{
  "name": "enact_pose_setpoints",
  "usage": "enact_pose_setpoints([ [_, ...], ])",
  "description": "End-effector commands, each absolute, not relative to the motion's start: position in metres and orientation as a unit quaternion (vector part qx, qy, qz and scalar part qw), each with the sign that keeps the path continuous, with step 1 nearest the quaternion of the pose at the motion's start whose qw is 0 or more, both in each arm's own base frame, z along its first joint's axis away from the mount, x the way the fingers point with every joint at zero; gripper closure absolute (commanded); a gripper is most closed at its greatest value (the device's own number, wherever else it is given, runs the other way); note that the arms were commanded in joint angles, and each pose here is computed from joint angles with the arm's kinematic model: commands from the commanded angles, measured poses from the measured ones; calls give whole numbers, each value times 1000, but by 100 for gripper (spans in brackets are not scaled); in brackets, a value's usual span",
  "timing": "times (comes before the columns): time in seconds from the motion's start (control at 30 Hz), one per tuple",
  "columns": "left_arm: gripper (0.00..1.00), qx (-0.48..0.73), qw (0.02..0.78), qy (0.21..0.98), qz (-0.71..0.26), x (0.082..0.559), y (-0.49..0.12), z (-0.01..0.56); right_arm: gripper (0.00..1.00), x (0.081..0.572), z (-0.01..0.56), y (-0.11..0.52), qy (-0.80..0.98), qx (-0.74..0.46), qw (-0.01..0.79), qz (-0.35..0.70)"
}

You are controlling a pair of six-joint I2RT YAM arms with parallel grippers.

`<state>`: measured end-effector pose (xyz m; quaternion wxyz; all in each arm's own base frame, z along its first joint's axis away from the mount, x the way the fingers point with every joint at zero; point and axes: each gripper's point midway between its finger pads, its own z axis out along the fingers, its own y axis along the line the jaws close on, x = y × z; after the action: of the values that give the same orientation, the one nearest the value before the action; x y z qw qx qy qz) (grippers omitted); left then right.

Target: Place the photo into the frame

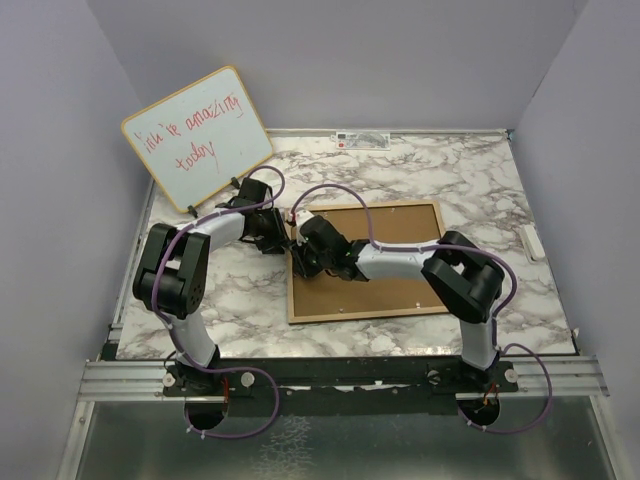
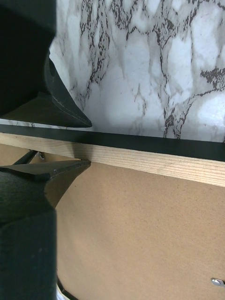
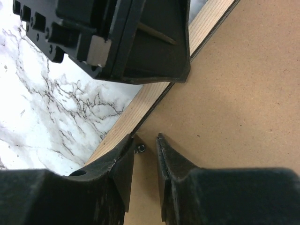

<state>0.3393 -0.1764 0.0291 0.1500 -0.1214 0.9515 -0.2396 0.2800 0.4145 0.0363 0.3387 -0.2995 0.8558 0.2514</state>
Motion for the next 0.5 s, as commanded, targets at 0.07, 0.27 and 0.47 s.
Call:
enact_pose_setpoints([
  [0.07,65,-120,127,960,-220,323,-169,18,70,267,8,399,868,-327,318,199],
  [0.27,65,-119,125,961,-216,322,-168,15,71,262,18,397,865,-326,319,208],
  [0.47,65,-119,124,962,-213,322,-167,13,71,251,21,403,862,-333,301,236],
])
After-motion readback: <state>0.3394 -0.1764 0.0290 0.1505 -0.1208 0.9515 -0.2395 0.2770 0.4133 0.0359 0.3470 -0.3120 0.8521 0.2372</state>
